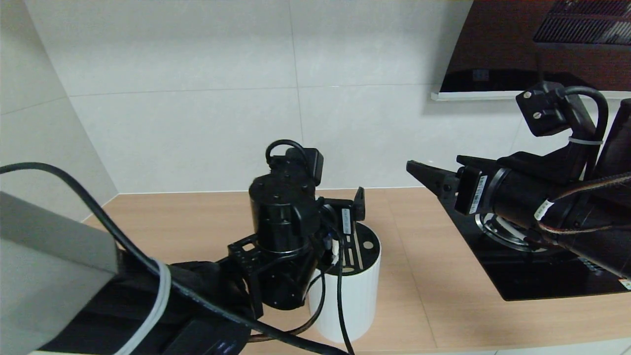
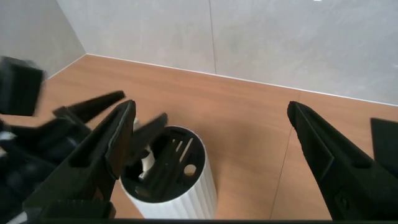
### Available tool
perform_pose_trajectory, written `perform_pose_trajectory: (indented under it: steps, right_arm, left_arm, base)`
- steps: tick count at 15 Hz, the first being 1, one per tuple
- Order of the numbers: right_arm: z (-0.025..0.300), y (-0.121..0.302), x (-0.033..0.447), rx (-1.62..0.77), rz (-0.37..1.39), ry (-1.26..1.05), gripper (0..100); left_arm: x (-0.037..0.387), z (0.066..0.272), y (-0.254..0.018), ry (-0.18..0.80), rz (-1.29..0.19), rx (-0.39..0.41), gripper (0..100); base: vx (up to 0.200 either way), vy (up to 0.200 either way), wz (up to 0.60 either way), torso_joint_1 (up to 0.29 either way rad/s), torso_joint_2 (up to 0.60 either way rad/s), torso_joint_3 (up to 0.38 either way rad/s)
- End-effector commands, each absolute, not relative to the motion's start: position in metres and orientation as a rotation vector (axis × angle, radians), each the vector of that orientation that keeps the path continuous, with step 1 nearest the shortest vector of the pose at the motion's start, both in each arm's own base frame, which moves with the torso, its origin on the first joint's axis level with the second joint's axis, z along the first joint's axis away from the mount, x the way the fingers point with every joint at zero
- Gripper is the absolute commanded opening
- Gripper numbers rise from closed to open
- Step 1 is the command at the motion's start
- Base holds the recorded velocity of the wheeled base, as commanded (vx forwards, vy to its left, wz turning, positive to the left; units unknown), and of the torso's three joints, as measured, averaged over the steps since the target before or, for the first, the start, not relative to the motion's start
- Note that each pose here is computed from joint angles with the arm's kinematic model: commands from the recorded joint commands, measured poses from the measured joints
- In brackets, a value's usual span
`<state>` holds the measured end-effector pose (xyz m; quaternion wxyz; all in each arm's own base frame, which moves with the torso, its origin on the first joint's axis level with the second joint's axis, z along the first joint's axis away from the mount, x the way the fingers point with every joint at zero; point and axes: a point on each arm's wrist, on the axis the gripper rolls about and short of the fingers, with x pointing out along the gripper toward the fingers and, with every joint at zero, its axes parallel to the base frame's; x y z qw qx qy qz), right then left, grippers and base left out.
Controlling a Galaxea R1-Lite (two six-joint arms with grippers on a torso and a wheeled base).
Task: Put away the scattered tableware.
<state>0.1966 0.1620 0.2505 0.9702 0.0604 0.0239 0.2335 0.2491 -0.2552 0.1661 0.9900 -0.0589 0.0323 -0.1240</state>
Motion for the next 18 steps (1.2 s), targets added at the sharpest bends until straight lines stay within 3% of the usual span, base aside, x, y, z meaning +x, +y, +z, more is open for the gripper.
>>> perform_pose_trajectory:
  steps: [1,4,6,11,12,13,15,18]
  right_arm:
    - [0.253,0.157,0.198,0.126,0.453,0.037,100]
    - [0.263,0.134,0.198,0.113,0.374,-0.024,100]
    - [0.267,0.101,0.181,0.128,0.300,-0.064,100]
    - [0.253,0.028,0.079,0.167,0.199,-0.230,100]
    - [0.251,0.024,0.071,0.166,0.196,-0.236,100]
    - [0.238,0.006,0.031,0.158,0.154,-0.235,100]
    - [0.219,-0.008,-0.011,0.140,0.080,-0.225,100]
    - [0.199,-0.013,-0.042,0.108,0.044,-0.244,100]
  left_arm:
    - [0.226,0.226,-0.218,-0.064,-0.281,-0.223,100]
    - [0.188,0.267,-0.168,-0.177,-0.386,-0.262,100]
    - [0.170,0.271,-0.127,-0.201,-0.358,-0.195,100]
    - [0.092,0.240,-0.046,-0.235,-0.201,-0.093,100]
    - [0.087,0.236,-0.041,-0.230,-0.187,-0.084,100]
    - [0.053,0.221,-0.017,-0.223,-0.110,-0.052,100]
    - [0.012,0.204,0.003,-0.215,-0.046,-0.038,100]
    - [-0.025,0.188,0.012,-0.233,-0.014,-0.020,100]
  base:
    - [0.000,0.000,0.00,0.000,0.00,0.000]
    - [0.000,0.000,0.00,0.000,0.00,0.000]
    - [0.000,0.000,0.00,0.000,0.00,0.000]
    - [0.000,0.000,0.00,0.000,0.00,0.000]
    - [0.000,0.000,0.00,0.000,0.00,0.000]
    - [0.000,0.000,0.00,0.000,0.00,0.000]
    - [0.000,0.000,0.00,0.000,0.00,0.000]
    - [0.000,0.000,0.00,0.000,0.00,0.000]
